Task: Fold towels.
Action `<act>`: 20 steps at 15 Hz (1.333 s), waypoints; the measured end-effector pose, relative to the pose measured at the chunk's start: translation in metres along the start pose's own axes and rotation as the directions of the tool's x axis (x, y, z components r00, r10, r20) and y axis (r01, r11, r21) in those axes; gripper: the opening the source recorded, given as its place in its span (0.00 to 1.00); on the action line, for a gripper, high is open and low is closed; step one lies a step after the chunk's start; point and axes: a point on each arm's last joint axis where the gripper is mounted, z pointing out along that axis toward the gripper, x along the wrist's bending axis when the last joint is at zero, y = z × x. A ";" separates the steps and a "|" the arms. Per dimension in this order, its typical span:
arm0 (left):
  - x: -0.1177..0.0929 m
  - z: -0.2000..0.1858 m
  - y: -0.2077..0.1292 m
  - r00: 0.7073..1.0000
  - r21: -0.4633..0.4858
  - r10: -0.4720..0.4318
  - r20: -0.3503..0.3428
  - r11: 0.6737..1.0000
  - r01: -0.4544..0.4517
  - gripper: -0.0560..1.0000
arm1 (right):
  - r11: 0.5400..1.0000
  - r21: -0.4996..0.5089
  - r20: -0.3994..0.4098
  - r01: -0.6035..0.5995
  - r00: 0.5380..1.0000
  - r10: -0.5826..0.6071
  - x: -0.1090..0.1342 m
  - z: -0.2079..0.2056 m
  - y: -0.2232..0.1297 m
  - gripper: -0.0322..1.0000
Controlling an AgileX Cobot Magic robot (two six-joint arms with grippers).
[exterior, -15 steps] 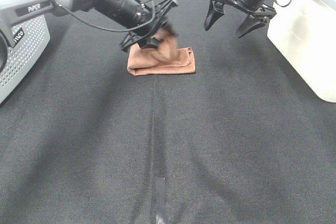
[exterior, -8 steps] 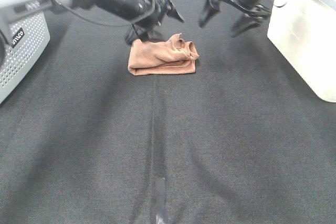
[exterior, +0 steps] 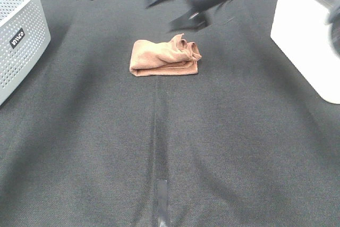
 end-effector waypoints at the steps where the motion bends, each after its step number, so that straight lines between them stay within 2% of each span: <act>1: 0.003 -0.001 0.000 0.999 0.017 0.032 -0.009 0.999 -0.031 0.66 | 0.999 -0.026 0.018 -0.018 1.000 0.019 -0.011 0.015 -0.003 0.87; 5: 0.006 -0.002 -0.002 0.996 0.046 0.085 -0.036 0.995 -0.083 0.66 | 0.996 -0.042 0.087 -0.073 0.993 0.076 -0.047 0.026 -0.010 0.86; 10: 0.006 -0.002 -0.003 0.995 0.054 0.089 -0.037 0.995 -0.087 0.66 | 0.991 0.004 0.292 -0.130 0.948 0.123 -0.083 -0.001 -0.012 0.85; 11: 0.006 -0.002 -0.003 0.995 0.054 0.089 -0.037 0.995 -0.087 0.66 | 0.991 0.004 0.292 -0.130 0.948 0.123 -0.083 -0.001 -0.012 0.85; 15: -0.001 -0.012 0.001 0.992 0.060 0.121 -0.044 0.991 -0.118 0.66 | 0.993 0.059 0.304 -0.107 0.949 0.084 -0.067 -0.013 -0.010 0.85; 18: -0.015 -0.038 0.010 0.973 0.081 0.215 -0.083 0.975 -0.208 0.66 | 0.996 0.085 0.318 -0.037 0.948 0.008 -0.028 -0.043 0.001 0.85; 20: -0.022 -0.056 0.011 0.951 0.145 0.282 -0.125 0.954 -0.264 0.66 | 0.994 0.106 0.350 -0.005 0.936 -0.032 -0.009 -0.060 0.005 0.85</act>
